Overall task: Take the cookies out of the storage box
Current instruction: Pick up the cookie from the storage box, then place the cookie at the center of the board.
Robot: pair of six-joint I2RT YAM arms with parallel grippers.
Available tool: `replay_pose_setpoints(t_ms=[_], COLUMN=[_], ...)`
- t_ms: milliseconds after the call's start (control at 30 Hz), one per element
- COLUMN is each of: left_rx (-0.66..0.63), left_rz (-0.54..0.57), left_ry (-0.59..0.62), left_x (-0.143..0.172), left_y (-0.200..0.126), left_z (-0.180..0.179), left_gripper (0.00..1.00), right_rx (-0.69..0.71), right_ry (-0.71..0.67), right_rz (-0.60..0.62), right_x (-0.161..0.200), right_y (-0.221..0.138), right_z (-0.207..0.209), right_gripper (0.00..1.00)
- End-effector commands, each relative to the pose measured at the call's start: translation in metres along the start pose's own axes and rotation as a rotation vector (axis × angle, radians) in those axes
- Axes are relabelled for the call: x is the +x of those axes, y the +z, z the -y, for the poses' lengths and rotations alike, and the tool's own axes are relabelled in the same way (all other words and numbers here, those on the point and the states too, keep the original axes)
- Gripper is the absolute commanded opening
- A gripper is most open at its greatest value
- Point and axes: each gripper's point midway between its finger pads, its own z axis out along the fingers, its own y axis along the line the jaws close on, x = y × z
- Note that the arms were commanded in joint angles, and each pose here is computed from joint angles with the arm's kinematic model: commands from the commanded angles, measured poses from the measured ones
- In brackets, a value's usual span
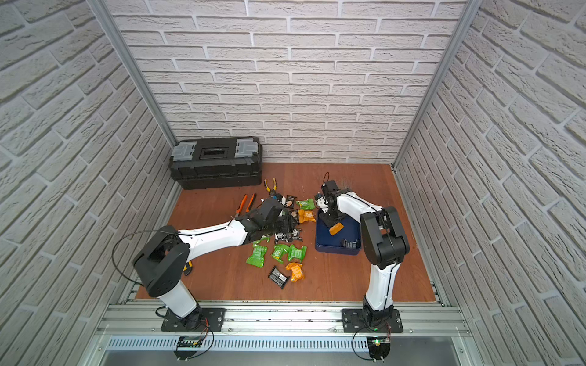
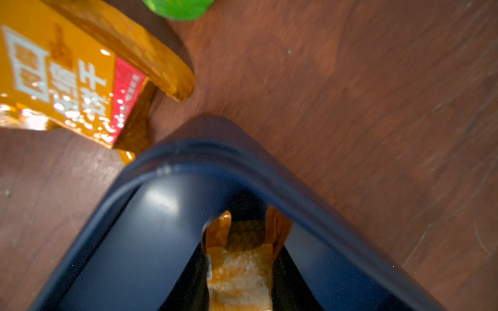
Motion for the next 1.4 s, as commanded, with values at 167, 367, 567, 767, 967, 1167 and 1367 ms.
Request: replay_pose_setpoints(t_ms=[167, 367, 567, 767, 967, 1167, 1367], left_rx=[-0.197, -0.256, -0.270, -0.276, -0.239, -0.216, -0.075], left_rz=[0.285, 0.325, 0.306, 0.259, 0.216, 0.202, 0.079], left_ry=[-0.182, -0.200, -0.247, -0.237, -0.225, -0.182, -0.042], left_x=[-0.033, -0.037, -0.027, -0.017, -0.012, -0.018, -0.019], left_y=[-0.060, -0.073, -0.071, -0.069, -0.061, -0.056, -0.027], left_z=[-0.051, -0.066, -0.073, -0.076, -0.070, -0.060, -0.016], left_gripper=[0.58, 0.58, 0.59, 0.59, 0.59, 0.59, 0.61], right_rx=[0.011, -0.113, -0.002, 0.082, 0.082, 0.056, 0.113], right_ry=[0.266, 0.390, 0.514, 0.530, 0.504, 0.482, 0.561], right_rz=[0.165, 0.191, 0.175, 0.146, 0.125, 0.193, 0.323], right_x=[-0.001, -0.013, -0.036, -0.042, -0.049, -0.062, -0.045], right_y=[-0.086, -0.099, -0.074, -0.043, -0.030, -0.063, -0.122], right_z=[-0.010, -0.085, -0.102, -0.093, -0.097, -0.094, -0.048], right_gripper=[0.25, 0.21, 0.23, 0.26, 0.51, 0.69, 0.69])
